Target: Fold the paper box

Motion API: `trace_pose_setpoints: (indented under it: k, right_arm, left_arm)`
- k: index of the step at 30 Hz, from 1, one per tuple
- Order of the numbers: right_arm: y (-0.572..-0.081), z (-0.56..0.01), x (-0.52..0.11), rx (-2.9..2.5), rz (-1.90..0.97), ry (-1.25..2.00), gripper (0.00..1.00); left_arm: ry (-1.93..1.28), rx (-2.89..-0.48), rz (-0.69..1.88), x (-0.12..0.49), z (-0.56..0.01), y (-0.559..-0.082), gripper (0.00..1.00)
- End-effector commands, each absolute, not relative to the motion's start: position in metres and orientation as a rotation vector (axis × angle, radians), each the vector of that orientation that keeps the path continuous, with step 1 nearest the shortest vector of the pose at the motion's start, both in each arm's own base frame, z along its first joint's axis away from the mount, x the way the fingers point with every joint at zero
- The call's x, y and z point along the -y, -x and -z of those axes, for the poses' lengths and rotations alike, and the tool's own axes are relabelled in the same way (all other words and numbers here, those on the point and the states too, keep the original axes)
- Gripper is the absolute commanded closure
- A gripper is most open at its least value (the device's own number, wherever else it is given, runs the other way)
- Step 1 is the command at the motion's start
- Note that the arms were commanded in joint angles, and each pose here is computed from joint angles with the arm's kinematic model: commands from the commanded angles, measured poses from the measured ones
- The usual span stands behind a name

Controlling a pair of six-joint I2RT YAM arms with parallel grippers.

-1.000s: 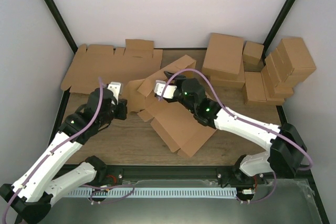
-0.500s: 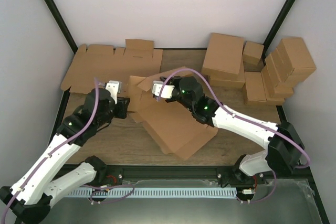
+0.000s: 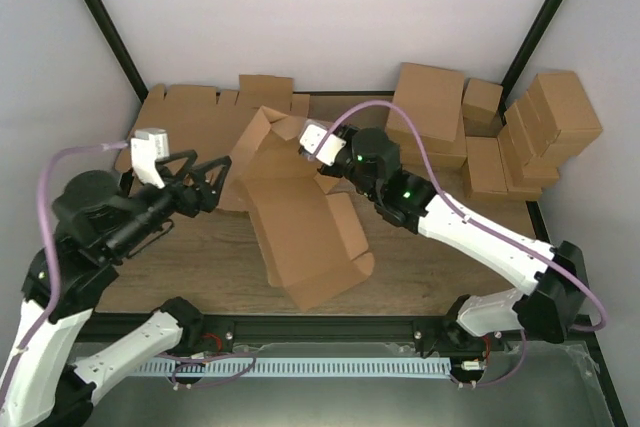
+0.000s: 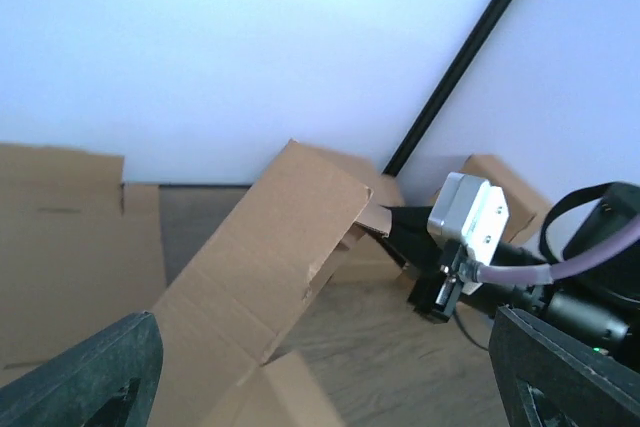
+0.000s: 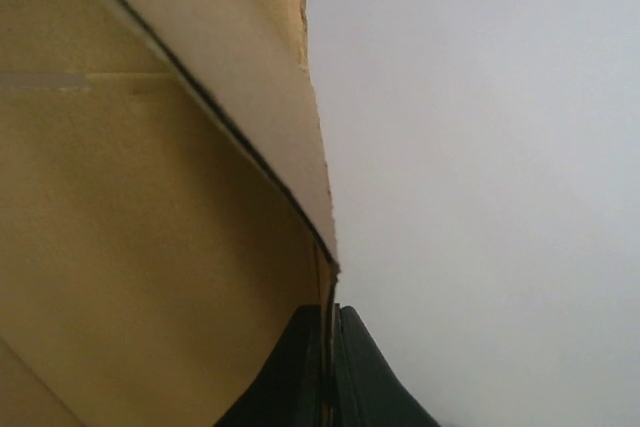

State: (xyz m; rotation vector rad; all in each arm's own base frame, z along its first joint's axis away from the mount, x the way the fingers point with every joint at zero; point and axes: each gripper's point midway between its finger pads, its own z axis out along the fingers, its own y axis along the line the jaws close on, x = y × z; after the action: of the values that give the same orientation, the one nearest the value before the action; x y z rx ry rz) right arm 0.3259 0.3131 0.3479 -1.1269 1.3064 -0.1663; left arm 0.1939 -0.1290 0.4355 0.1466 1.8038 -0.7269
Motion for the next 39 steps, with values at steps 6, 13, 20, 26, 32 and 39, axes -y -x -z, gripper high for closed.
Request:
trace_pose_setpoints:
  k: [6, 13, 20, 26, 32, 39]
  right_arm:
    - [-0.308, -0.419, -0.280, -1.521, -0.186, 0.718, 0.99]
    - [-0.294, -0.390, -0.259, -1.748, -0.411, 0.449, 0.99]
    - [-0.272, -0.328, -0.250, -1.875, -0.553, 0.365, 0.99]
    - [-0.264, -0.294, -0.238, -1.902, -0.562, 0.324, 0.99]
    - [-0.260, -0.264, -0.231, -1.937, -0.556, 0.311, 0.99]
    - [-0.255, -0.242, -0.228, -1.959, -0.552, 0.321, 0.93]
  left_arm:
    - [-0.142, -1.783, 0.817, 0.124, -0.465, -0.170, 0.07]
    - [-0.114, -1.766, 0.798, 0.115, -0.482, -0.166, 0.02]
    - [-0.115, -1.853, 0.810, 0.135, -0.454, -0.188, 0.00]
    - [-0.107, -1.888, 0.840, 0.150, -0.439, -0.204, 0.00]
    - [-0.060, -1.933, 0.890, 0.163, -0.413, -0.217, 0.00]
    - [-0.007, -2.019, 0.942, 0.177, -0.355, -0.227, 0.00]
